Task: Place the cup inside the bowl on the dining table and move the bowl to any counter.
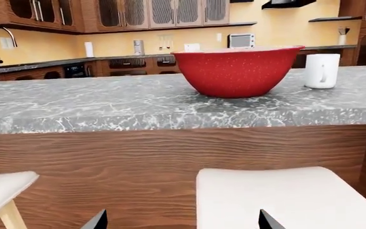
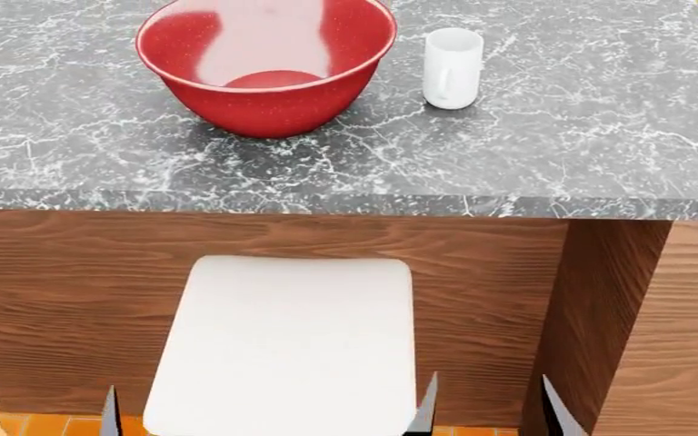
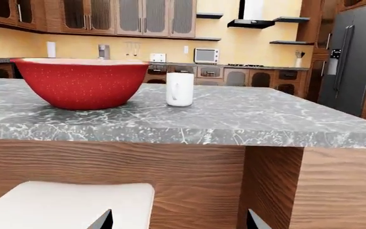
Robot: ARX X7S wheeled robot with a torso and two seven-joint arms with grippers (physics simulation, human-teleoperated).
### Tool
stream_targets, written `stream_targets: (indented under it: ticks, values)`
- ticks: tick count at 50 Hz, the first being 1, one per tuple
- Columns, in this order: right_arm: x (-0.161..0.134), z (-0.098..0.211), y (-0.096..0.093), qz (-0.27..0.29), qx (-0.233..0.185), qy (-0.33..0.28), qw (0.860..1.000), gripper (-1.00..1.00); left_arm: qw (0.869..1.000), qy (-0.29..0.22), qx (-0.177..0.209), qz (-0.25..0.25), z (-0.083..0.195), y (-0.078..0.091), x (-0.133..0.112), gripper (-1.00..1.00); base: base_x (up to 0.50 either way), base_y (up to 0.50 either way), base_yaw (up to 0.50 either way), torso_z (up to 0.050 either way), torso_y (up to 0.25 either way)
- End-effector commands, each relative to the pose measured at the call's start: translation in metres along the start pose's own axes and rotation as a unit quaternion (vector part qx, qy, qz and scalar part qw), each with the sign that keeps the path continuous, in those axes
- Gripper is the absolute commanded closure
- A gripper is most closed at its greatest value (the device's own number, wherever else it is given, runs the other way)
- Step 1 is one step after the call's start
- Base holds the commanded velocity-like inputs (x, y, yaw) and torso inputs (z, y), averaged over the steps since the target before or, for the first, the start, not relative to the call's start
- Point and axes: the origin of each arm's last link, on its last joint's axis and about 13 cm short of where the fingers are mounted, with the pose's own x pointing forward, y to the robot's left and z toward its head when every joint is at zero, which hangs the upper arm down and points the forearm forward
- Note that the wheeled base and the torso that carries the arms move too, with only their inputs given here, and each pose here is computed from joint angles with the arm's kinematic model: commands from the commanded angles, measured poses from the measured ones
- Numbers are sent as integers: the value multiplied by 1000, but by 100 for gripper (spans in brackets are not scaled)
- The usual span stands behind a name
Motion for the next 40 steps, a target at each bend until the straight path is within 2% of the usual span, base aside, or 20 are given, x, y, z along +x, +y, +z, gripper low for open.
stream_targets:
  ticks: [1,3,4,6,8,9,10,14,17,18,19,20,21,24,26,29,38,40]
  values:
    - [14,65,-22,-13,-40,-41,998,-100,998,-16,26,-46,56,4,15,-100,0,0,0,0,0]
    - [21,84,-27,-4,-42,-55,998,-100,998,-13,29,-49,70,6,23,-100,0,0,0,0,0]
    - [22,87,-28,-3,-29,-58,998,-100,998,-15,43,-52,73,8,24,-100,0,0,0,0,0]
    - [29,108,-33,-2,-58,-66,996,-100,998,-19,35,-43,88,14,33,-100,0,0,0,0,0]
    - [31,118,-35,-1,-59,-71,996,-100,999,-17,25,-41,95,18,36,-100,0,0,0,0,0]
    - [34,134,-41,-8,-61,-81,995,-100,999,-22,11,-34,111,26,43,-100,0,0,0,0,0]
    - [35,137,-42,-7,-64,-76,995,-100,999,-19,10,-35,114,28,44,-100,0,0,0,0,0]
    - [41,163,-50,-3,-78,-70,994,-100,999,-14,29,-24,129,35,53,-100,0,0,0,0,0]
    - [43,172,-53,7,-61,-65,996,-100,999,-8,22,-29,137,37,55,-100,0,0,0,0,0]
    - [45,177,-56,10,-30,-65,997,-100,999,7,1,-41,141,39,56,-100,0,0,0,0,0]
    - [45,179,-57,9,-23,-61,998,-100,999,8,2,-38,143,40,57,-100,0,0,0,0,0]
    - [46,183,-59,13,-30,-55,998,-100,999,1,19,-31,147,44,60,-100,0,0,0,0,0]
    - [46,185,-62,12,-41,-36,998,-100,999,3,20,-30,149,45,61,-100,0,0,0,0,0]
    - [41,190,-68,-3,-41,-38,998,-100,999,6,18,-26,154,51,62,-100,0,0,0,0,0]
    - [39,191,-71,-12,-34,-41,999,-100,1000,11,2,-26,155,52,61,-100,0,0,0,0,0]
    - [35,188,-71,-16,-38,-37,998,-100,1000,8,8,-15,157,58,61,-100,151,0,0,0,0]
    - [30,184,-72,-14,-28,-29,999,-100,1000,20,9,-23,149,54,55,-100,478,0,0,0,0]
    - [30,186,-71,-11,-15,-33,999,-100,1000,18,10,-20,150,53,56,-100,500,0,0,0,0]
